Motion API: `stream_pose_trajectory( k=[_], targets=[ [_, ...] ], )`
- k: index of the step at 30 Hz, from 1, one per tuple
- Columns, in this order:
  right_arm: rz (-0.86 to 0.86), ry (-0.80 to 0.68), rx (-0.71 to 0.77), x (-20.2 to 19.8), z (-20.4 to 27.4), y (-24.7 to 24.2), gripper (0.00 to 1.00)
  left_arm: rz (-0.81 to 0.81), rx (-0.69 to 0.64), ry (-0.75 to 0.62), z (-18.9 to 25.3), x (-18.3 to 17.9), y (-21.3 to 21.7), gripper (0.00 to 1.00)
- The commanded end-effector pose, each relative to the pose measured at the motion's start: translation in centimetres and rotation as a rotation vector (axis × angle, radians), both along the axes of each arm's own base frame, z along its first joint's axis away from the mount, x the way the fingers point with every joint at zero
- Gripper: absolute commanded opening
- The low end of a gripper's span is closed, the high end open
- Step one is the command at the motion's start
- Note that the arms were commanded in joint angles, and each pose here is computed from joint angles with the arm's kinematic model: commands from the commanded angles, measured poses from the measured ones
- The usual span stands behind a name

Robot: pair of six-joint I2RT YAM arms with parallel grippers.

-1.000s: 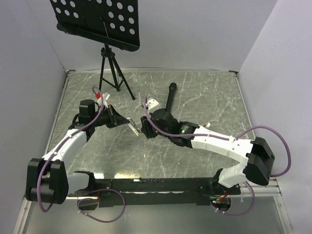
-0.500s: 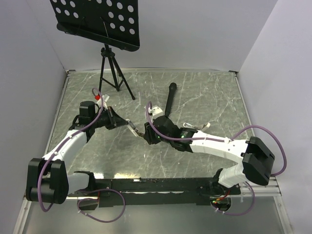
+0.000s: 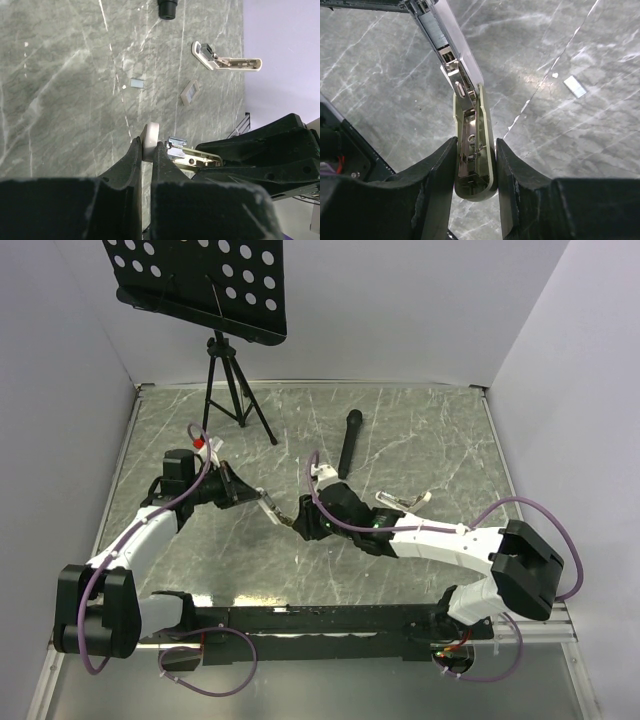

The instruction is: Unload the staples from the stapler

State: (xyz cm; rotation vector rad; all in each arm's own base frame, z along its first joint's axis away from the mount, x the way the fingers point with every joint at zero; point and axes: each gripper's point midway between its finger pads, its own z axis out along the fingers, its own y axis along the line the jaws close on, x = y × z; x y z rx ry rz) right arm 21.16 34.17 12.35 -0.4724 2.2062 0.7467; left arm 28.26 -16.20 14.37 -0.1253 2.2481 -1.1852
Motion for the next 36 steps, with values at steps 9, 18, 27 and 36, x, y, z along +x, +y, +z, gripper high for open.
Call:
stream_pose_trajectory(
  k=[9,18,27,36],
  targets=[
    [0.010,0.151,-0.036,-2.6,-3.0,-2.0,0.47,0.011,-0.059,-0.074,2.5,1.3,0.1,0.01],
    [0.019,0.180,0.036,-2.7,-1.9,-2.0,0.53,-0.055,-0.111,-0.139,4.2,0.6,-0.8,0.01],
    [0.140,0.088,0.213,-1.8,6.8,-2.5,0.87,-0.225,-0.119,-0.229,6.1,-1.6,-3.7,0.01],
    [0.239,0.101,0.285,-0.7,9.6,-2.8,0.90,-0.328,-0.151,-0.299,7.9,-3.5,-5.4,0.01]
  ],
)
